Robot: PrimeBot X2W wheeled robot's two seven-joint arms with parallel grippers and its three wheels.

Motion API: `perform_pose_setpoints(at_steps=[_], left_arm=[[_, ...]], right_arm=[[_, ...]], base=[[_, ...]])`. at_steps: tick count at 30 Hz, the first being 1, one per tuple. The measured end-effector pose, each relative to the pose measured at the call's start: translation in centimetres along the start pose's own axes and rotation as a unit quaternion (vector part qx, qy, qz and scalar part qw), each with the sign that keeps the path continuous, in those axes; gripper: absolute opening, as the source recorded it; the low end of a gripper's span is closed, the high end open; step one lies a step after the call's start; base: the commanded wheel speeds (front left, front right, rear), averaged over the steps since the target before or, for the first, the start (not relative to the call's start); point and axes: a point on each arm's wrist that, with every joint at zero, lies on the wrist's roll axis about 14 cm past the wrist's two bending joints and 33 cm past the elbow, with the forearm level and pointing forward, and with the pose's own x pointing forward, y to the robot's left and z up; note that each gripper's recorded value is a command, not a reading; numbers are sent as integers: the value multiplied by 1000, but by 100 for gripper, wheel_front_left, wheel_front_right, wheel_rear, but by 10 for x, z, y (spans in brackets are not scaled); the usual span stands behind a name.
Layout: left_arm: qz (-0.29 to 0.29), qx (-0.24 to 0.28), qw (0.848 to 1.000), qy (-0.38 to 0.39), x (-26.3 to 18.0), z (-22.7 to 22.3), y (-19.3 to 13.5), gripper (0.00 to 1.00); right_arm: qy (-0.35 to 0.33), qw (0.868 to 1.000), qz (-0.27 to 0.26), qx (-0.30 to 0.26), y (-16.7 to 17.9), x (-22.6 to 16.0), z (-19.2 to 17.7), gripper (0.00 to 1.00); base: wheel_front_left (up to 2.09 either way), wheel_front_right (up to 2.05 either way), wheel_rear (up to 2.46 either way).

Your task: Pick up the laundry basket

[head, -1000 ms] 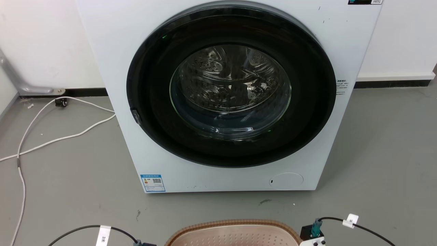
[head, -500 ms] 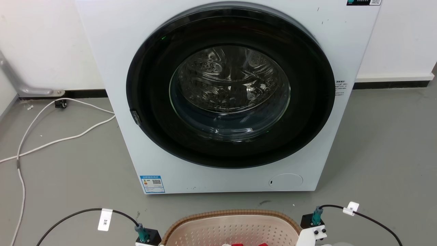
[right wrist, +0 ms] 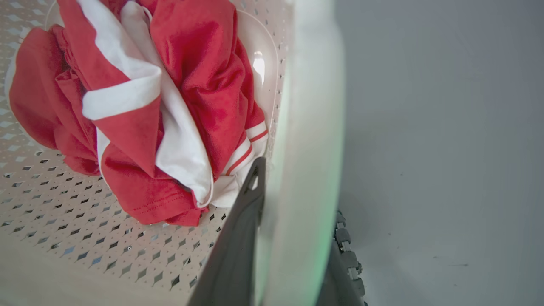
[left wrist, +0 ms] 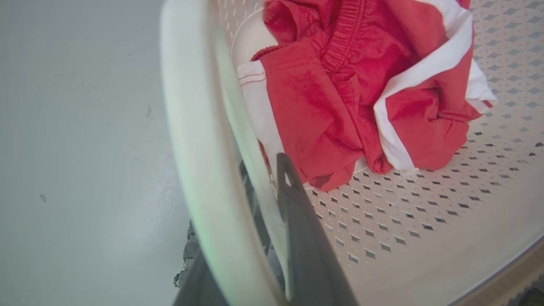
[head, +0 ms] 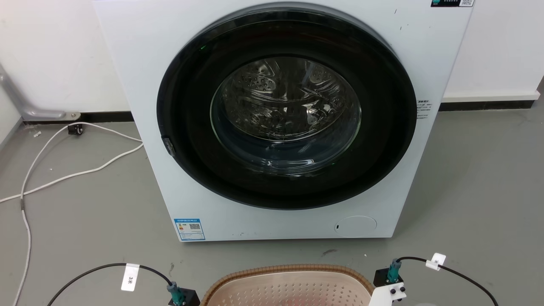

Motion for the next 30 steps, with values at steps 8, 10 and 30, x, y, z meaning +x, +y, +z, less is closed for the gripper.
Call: perform_pose_setpoints(at_steps=[8, 10, 30], left_arm=[[2, 2, 1000, -3, -1, 2, 1, 0], [2, 4, 1000, -5, -1, 4, 1, 0], [5, 9, 1000, -5, -3, 6, 3, 0]], right_arm=[[-1, 1000, 1, 0, 0, -1, 1, 0], [-1, 1000, 2, 2, 1, -1, 1, 0], [-1, 1000, 3, 1, 2, -1, 3, 0]], base=[[0, 0, 0], [0, 0, 0], [0, 0, 0]])
